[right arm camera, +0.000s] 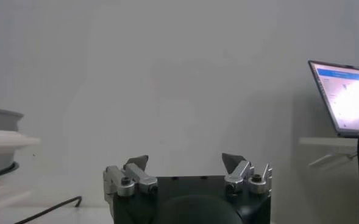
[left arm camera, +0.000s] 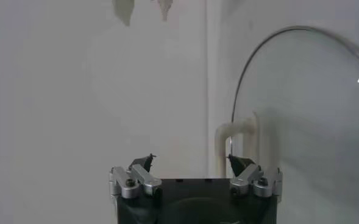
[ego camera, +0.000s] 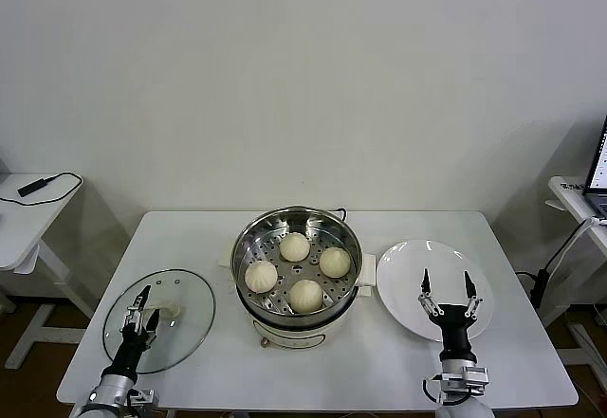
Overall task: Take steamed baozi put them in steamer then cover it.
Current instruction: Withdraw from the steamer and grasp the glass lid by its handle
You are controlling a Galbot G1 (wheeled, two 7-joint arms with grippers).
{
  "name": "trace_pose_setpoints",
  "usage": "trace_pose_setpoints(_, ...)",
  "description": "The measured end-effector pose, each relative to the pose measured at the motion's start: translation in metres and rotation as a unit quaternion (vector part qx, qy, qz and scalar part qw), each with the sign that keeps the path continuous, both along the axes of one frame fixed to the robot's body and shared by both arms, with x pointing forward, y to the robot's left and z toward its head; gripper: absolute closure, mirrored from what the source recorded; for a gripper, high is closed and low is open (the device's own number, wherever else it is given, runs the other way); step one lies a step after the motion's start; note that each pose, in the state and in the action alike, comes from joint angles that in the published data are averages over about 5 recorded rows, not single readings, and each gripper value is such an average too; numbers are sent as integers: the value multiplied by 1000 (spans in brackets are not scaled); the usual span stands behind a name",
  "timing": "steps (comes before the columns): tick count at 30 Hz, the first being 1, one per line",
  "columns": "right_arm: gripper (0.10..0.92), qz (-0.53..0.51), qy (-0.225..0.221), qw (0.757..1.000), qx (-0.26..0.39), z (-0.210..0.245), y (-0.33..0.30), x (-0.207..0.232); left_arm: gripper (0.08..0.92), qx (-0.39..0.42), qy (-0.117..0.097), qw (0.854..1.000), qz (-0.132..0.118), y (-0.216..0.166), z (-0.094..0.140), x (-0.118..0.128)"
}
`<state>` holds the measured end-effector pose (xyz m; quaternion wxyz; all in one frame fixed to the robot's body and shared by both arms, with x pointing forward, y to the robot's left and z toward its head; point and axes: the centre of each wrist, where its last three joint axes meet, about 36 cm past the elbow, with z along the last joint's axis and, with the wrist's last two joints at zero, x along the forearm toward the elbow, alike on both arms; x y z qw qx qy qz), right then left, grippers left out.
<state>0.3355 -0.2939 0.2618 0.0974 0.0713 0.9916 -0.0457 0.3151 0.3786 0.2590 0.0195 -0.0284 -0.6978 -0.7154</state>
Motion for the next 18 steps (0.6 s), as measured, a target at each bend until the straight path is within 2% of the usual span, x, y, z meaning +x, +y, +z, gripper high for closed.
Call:
trace_pose_setpoints(15, 200, 0, 3, 1000, -7, -2, 1, -3, 177, 1, -10, 1000, 3, 1, -5, 21)
trace_pose_setpoints(18, 200, -1, 2, 1000, -7, -2, 1, -3, 207, 0, -8, 1000, 5, 1, -6, 25)
